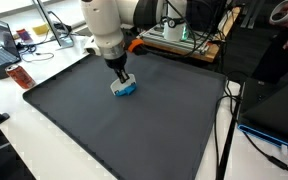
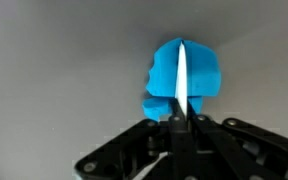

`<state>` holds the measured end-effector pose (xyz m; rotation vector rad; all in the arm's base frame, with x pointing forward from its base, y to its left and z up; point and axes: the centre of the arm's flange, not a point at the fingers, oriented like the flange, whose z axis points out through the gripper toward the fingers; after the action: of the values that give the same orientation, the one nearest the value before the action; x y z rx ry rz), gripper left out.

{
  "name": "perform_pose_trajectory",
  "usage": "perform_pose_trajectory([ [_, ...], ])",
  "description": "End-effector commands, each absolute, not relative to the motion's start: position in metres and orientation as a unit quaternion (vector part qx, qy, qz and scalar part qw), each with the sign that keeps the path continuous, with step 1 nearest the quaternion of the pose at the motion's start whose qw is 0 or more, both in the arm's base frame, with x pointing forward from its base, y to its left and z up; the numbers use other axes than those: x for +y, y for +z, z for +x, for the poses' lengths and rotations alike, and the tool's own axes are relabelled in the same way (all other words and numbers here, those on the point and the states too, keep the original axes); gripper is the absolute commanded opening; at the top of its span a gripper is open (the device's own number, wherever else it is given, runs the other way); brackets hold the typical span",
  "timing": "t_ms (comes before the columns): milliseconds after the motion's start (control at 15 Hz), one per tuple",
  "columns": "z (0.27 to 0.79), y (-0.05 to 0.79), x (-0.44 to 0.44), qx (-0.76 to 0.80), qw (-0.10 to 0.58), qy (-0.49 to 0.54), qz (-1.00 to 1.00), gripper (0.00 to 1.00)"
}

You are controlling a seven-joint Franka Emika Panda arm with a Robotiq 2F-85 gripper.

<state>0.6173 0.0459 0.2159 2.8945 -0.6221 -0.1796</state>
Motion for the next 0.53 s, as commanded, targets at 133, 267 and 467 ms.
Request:
perform_pose_trajectory([
  [133, 0.611, 0.163, 0.035, -0.194, 0.091, -0.096, 0.972, 0.01],
  [267, 0.607, 0.164, 0.036, -0.191, 0.092, -0.095, 0.973, 0.01],
  [467, 0.595, 0.168, 0.033, -0.184, 0.096, -0.101, 0.973, 0.01],
])
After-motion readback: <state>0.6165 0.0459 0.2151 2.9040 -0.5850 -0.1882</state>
